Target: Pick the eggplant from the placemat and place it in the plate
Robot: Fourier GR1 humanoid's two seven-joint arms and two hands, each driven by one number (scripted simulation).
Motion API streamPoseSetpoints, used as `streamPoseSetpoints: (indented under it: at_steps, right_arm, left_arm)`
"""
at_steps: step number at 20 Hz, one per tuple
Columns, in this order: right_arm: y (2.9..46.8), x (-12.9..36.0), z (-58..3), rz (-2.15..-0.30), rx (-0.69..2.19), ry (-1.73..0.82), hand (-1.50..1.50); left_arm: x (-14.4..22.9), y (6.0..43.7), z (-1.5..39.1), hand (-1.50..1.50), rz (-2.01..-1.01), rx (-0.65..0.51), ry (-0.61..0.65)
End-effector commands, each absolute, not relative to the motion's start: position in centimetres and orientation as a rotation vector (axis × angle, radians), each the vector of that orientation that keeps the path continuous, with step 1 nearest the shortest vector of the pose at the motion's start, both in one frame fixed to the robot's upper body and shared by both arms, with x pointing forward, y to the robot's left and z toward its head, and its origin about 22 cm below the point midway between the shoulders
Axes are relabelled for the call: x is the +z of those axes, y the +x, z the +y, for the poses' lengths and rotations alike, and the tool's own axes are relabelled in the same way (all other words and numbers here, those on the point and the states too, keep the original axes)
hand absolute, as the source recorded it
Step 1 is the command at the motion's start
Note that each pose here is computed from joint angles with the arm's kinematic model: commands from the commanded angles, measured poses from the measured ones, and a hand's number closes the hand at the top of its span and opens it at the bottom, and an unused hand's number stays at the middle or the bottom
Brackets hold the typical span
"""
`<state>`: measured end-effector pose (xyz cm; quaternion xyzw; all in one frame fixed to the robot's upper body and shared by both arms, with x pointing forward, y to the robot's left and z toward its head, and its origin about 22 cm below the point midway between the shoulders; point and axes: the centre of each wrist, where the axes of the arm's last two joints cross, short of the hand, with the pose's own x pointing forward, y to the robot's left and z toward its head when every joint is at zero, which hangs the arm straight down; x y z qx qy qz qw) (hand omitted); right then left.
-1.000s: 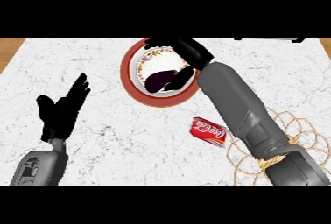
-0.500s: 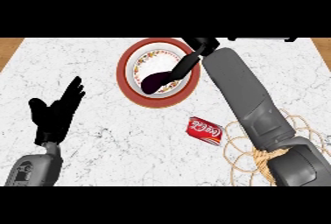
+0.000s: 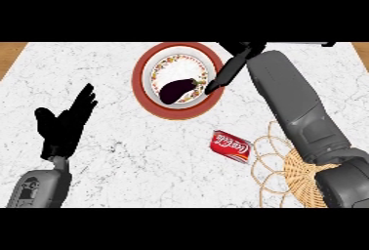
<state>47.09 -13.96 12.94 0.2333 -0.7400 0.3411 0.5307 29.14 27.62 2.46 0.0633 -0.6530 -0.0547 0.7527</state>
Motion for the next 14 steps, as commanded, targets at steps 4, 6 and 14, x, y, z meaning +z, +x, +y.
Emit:
streamPoseSetpoints:
  at_steps: [4, 6, 14]
  right_arm:
    - [47.0, 11.9, -16.2, -1.801, 0.804, 0.577, -1.50]
    - [47.4, 13.0, -19.2, -1.803, 0.795, 0.561, -1.50]
    - [47.8, 14.7, -20.0, -1.821, 0.792, 0.481, -1.50]
  left_arm:
    - [2.6, 29.1, 28.0, 0.00, -1.438, -0.122, 0.149]
    - [2.7, 29.1, 26.4, 0.00, -1.432, -0.134, 0.127]
    - [2.5, 29.4, 27.4, 0.00, -1.453, -0.153, 0.123]
